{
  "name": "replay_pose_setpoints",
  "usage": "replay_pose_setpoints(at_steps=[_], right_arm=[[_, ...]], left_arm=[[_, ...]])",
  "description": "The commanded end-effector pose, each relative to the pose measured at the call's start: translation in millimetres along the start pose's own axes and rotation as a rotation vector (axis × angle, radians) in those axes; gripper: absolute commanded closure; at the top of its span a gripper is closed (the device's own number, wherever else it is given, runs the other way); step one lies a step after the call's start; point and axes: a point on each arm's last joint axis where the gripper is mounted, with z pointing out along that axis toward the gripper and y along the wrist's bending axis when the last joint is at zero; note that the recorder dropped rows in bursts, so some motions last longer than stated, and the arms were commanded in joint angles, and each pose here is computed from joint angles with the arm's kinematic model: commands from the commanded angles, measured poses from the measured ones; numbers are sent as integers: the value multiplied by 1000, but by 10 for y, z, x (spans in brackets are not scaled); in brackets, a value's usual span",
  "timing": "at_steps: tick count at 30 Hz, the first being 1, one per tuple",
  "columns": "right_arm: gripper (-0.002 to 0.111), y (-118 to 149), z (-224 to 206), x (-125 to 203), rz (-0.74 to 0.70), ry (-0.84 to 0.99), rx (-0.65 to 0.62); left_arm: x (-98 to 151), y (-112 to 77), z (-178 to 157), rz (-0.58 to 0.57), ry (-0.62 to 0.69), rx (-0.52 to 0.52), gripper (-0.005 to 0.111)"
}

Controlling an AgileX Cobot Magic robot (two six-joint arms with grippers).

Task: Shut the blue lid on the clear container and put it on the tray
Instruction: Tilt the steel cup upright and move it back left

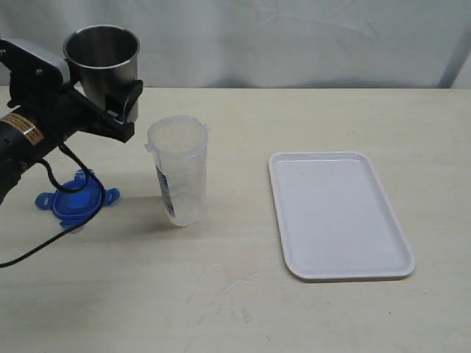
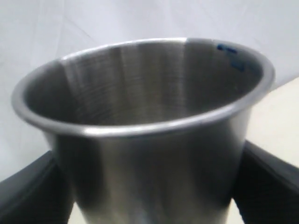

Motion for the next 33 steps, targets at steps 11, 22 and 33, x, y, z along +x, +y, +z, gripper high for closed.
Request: replay_pose_setpoints(at_steps=[11, 22, 33], right_arm=[[104, -2, 1, 21, -5, 18, 2], [104, -2, 1, 21, -5, 18, 2], [104, -2, 1, 21, -5, 18, 2]], left_arm=[[132, 343, 769, -123, -44, -63, 107], [616, 706, 1153, -128, -6, -132, 107], [1074, 937, 1208, -219, 19, -177, 107]])
